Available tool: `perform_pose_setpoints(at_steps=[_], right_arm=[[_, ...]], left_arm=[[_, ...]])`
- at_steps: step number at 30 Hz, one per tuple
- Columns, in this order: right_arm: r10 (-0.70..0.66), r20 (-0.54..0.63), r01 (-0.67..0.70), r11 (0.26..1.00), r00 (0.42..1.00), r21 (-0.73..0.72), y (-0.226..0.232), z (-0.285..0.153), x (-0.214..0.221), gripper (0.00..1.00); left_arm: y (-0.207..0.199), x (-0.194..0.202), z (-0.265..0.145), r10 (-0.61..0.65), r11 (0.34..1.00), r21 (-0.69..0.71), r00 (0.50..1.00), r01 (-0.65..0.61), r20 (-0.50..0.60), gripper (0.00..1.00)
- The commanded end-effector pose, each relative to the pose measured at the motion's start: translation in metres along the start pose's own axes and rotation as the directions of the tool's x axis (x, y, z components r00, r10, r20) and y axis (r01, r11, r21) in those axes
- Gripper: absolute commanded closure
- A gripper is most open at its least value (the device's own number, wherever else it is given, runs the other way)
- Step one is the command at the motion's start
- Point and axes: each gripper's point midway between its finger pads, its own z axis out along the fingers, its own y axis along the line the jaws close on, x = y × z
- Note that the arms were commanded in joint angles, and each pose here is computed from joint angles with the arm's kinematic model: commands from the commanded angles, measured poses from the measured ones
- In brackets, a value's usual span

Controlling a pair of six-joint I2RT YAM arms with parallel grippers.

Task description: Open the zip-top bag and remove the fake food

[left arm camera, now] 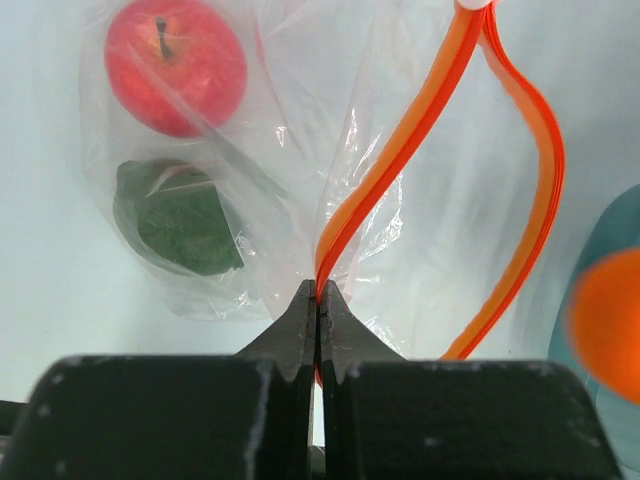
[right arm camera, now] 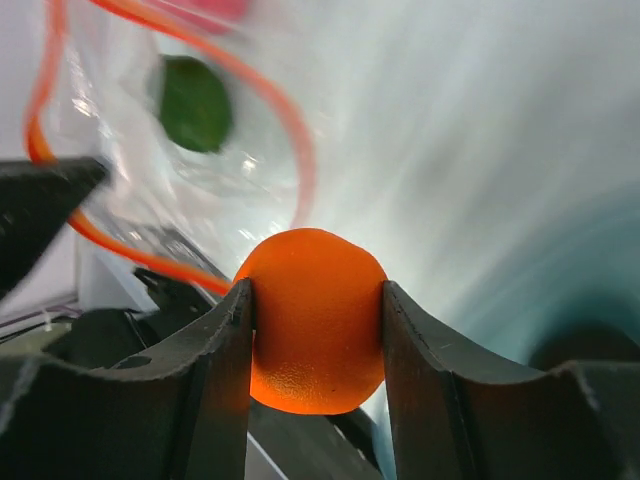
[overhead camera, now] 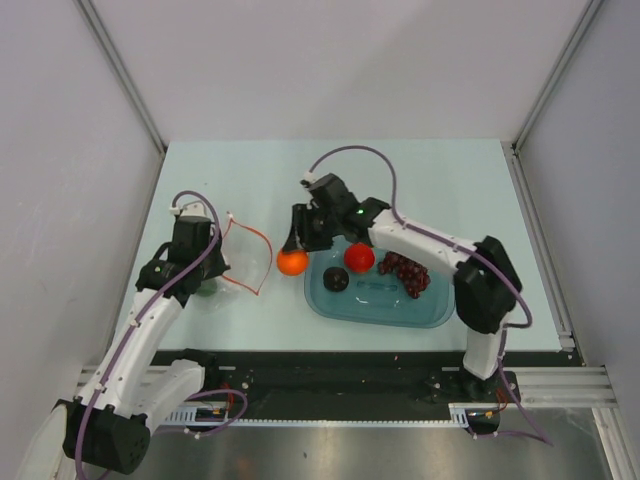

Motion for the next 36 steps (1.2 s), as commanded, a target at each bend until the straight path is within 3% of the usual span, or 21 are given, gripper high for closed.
perform_pose_setpoints(at_steps=[1,5,8,15,20,22,24,25,28,30,36], right_arm=[[-0.039,0.041,0.032,0.987,0.998,0.157,-0.051,-0.073,-0.002,1.0],[-0.087,-0.01,0.086,0.952,0.996,0.295,-0.09,-0.101,0.028,1.0],[-0.037,-0.015,0.04,0.936,0.999,0.348,-0.117,-0.114,0.043,1.0],[0.023,-0.079,0.005,0.941,0.997,0.339,-0.127,-0.107,0.078,0.99],[0.024,-0.122,0.016,0.947,0.992,0.322,-0.127,-0.1,0.097,0.75],[0.022,-0.129,0.021,0.948,0.991,0.319,-0.127,-0.097,0.1,0.56],[0.023,-0.137,0.021,0.949,0.99,0.315,-0.127,-0.095,0.101,0.44],[0.023,-0.137,0.021,0.95,0.99,0.313,-0.127,-0.094,0.101,0.31],[0.023,-0.132,0.018,0.953,0.991,0.303,-0.124,-0.094,0.1,0.15],[0.018,-0.121,0.019,0.955,0.993,0.295,-0.122,-0.095,0.097,0.09],[-0.025,-0.013,0.027,0.976,1.0,0.214,-0.094,-0.1,0.068,0.09]], left_arm=[[0.0,-0.02,-0.009,0.015,1.0,0.004,0.998,-0.016,0.061,1.0],[-0.007,-0.017,-0.009,0.013,0.999,0.038,0.999,-0.015,0.051,1.0],[-0.011,-0.016,-0.009,0.008,0.998,0.061,0.999,-0.01,0.039,1.0],[-0.014,-0.017,-0.012,0.007,0.997,0.074,0.999,-0.009,0.032,1.0],[-0.015,-0.015,-0.012,0.006,0.997,0.082,1.0,-0.009,0.025,0.99],[-0.016,-0.015,-0.012,0.007,0.996,0.088,1.0,-0.009,0.023,1.0],[-0.017,-0.016,-0.014,0.008,0.996,0.093,1.0,-0.011,0.027,1.0],[-0.017,-0.015,-0.013,0.008,0.996,0.093,1.0,-0.01,0.024,1.0],[-0.018,-0.014,-0.013,0.009,0.995,0.099,1.0,-0.011,0.023,0.99],[-0.018,-0.013,-0.013,0.012,0.994,0.105,1.0,-0.014,0.021,1.0],[-0.022,-0.015,-0.016,0.02,0.991,0.13,1.0,-0.023,0.023,1.0]])
